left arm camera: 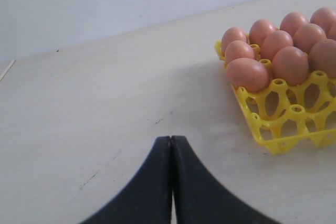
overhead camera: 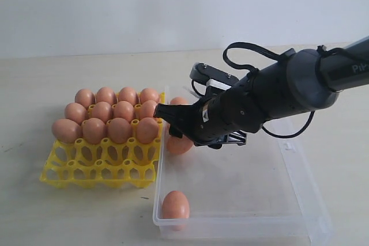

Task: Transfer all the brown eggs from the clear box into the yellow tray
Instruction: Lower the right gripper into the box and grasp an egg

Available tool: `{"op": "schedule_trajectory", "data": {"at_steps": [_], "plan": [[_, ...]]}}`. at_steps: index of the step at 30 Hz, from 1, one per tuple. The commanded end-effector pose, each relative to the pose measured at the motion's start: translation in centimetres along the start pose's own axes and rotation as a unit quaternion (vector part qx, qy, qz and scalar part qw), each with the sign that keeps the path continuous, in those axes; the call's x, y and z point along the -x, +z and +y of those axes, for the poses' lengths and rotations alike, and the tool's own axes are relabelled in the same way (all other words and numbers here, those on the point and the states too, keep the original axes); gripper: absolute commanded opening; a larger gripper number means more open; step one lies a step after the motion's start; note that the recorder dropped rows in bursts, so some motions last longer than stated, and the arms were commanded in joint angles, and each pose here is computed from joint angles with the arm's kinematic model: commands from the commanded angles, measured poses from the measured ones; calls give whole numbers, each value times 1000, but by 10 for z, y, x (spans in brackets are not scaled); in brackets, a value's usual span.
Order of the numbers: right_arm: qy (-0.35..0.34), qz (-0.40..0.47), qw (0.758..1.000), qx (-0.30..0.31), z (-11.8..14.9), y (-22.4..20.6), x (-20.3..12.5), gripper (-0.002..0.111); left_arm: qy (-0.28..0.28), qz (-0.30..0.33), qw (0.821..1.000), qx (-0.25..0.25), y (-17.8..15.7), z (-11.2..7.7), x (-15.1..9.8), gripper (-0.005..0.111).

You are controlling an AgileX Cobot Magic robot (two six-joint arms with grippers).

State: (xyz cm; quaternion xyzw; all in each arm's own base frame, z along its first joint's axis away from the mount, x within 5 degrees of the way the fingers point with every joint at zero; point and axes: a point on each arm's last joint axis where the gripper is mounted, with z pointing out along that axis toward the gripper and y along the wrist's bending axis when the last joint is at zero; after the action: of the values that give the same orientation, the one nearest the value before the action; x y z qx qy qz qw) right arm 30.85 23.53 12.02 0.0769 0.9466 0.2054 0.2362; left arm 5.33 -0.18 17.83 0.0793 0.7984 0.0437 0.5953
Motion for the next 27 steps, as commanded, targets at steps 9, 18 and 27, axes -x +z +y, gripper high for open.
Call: {"op": "schedule_trajectory", "data": {"at_steps": [9,18,27], "plan": [[-11,5,1000,-8,-2,1,0,61,-4,-8,1000,2,-1,0,2,0],[-1,18,1000,-23,-5,1,-2,61,-4,-8,1000,2,-1,0,2,0],[-10,16,1000,-21,-4,1,-2,35,-4,-8,1000,2,-1,0,2,0]]}}
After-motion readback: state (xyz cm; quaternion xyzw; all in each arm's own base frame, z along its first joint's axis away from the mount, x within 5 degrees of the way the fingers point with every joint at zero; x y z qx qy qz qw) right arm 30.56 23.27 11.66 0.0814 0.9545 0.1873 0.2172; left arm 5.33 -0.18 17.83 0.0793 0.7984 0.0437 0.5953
